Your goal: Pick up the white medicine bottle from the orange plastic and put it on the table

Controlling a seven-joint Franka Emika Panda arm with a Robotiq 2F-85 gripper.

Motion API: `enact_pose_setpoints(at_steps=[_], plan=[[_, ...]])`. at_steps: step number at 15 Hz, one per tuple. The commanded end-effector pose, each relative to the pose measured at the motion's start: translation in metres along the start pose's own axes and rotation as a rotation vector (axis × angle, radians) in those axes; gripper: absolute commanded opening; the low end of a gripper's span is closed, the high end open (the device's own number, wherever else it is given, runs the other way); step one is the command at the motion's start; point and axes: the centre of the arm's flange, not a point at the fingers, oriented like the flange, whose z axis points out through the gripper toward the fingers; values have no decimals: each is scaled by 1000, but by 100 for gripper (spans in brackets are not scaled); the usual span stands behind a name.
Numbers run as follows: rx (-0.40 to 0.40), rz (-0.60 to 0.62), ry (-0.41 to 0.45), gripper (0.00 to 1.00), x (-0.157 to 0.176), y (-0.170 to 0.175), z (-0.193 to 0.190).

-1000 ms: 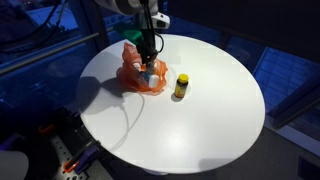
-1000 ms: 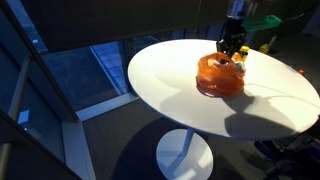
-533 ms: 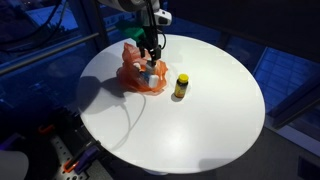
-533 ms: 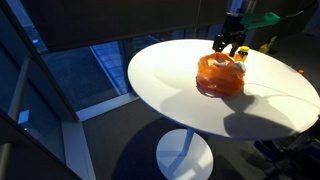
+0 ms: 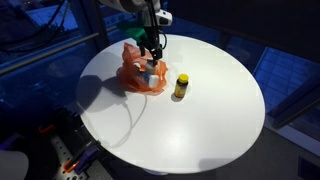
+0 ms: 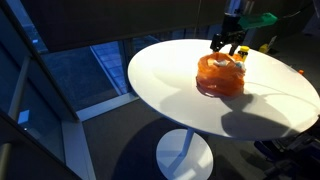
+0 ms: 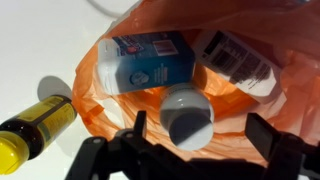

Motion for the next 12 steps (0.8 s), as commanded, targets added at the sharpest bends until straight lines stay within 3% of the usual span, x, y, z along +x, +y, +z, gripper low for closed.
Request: enact_pose_setpoints(at_steps=[1,2,4,10,12], plan=[[-17,5,11,95,9,-5,7],[-17,4,13,73,9,-6,7],[-14,1,18,69,8,-5,4],[-3,-2,62,19,4,-1,-19],[2,-7,74,19,1,-2,-27]])
